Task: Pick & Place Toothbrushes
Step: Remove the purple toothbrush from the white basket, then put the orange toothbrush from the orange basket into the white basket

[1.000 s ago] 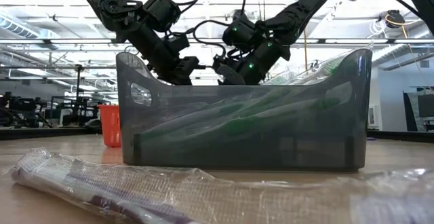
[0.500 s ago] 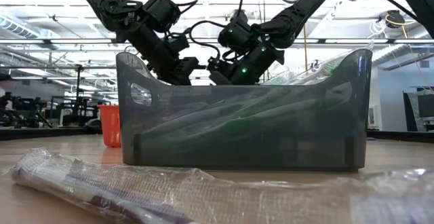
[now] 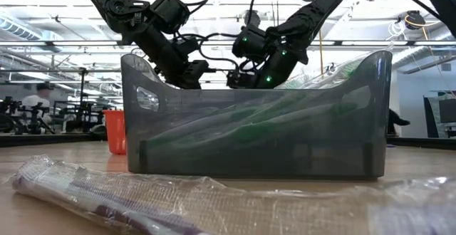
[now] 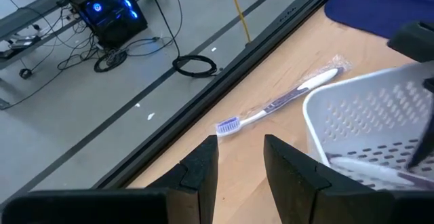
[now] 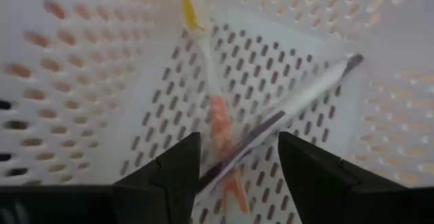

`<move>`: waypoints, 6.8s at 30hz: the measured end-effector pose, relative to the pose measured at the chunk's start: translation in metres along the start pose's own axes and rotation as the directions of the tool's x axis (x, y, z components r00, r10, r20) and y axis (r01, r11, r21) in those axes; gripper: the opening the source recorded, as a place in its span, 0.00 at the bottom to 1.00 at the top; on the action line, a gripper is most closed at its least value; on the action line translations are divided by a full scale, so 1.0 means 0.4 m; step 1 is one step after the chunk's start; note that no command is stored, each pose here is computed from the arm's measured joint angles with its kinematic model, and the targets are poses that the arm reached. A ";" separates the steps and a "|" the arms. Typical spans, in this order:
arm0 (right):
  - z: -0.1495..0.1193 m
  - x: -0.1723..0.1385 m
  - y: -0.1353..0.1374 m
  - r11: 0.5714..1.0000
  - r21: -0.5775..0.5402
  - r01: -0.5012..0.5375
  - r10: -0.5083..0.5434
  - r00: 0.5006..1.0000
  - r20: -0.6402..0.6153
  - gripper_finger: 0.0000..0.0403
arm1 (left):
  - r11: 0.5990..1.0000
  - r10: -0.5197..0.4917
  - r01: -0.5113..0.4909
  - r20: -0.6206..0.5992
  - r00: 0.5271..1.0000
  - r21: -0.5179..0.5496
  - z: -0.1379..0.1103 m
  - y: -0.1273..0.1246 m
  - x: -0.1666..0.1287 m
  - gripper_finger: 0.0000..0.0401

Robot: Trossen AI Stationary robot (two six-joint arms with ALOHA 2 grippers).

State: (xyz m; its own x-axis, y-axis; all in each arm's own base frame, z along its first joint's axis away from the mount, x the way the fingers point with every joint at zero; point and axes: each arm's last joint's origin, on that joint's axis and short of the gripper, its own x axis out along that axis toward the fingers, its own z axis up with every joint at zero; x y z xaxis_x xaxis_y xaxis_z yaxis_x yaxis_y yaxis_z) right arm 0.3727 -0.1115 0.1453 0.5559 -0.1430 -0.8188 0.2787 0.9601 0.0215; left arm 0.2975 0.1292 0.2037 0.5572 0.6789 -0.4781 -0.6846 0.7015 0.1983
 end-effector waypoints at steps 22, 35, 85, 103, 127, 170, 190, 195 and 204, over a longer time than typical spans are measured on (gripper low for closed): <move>0.011 -0.022 -0.001 0.996 -0.060 0.070 -0.068 0.997 0.029 0.00 | 1.000 0.000 0.000 -0.001 1.000 0.003 0.000 0.000 0.000 0.30; 0.057 -0.122 0.009 0.992 -0.074 0.106 -0.094 0.984 0.154 0.00 | 1.000 0.000 0.000 -0.006 1.000 0.006 -0.001 0.000 0.000 0.30; 0.012 -0.442 0.100 0.912 -0.112 0.394 -0.376 0.914 0.150 0.00 | 0.779 -0.523 0.580 -0.262 0.811 0.238 0.067 -0.178 0.035 0.30; -0.188 -0.419 0.077 0.939 0.051 0.341 -0.340 0.940 -0.042 0.00 | 0.737 -0.481 0.638 -0.489 0.728 0.225 0.036 -0.232 0.133 0.30; -0.283 -0.364 0.074 0.962 0.123 0.245 -0.242 0.970 -0.037 0.41 | 0.763 -0.510 0.640 -0.529 0.678 0.086 0.028 -0.193 0.148 0.30; -0.263 -0.364 0.077 0.968 0.105 0.227 -0.232 0.972 0.042 0.37 | 0.901 -0.384 0.426 -0.610 0.693 -0.082 0.182 -0.045 -0.042 0.30; -0.260 -0.364 0.077 0.969 0.108 0.223 -0.230 0.972 0.054 0.36 | 0.912 -0.409 0.299 -0.645 0.646 -0.279 0.021 -0.010 -0.062 0.30; -0.258 -0.364 0.078 0.969 0.111 0.221 -0.229 0.972 0.062 0.36 | 0.916 -0.402 0.287 -0.642 0.653 -0.281 0.022 -0.006 -0.061 0.30; -0.258 -0.364 0.078 0.969 0.111 0.221 -0.229 0.972 0.062 0.36 | 0.929 -0.370 0.251 -0.661 0.653 -0.272 0.017 -0.002 -0.062 0.30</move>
State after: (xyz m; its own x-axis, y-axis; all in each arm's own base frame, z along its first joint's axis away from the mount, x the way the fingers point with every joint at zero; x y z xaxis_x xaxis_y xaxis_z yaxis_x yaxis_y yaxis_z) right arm 0.2196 -0.0360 0.2059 0.5252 -0.3735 -0.7646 0.4795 0.8722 -0.0967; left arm 0.2874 0.1135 0.2211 0.3066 0.0408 -0.9510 -0.6240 0.7631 -0.1684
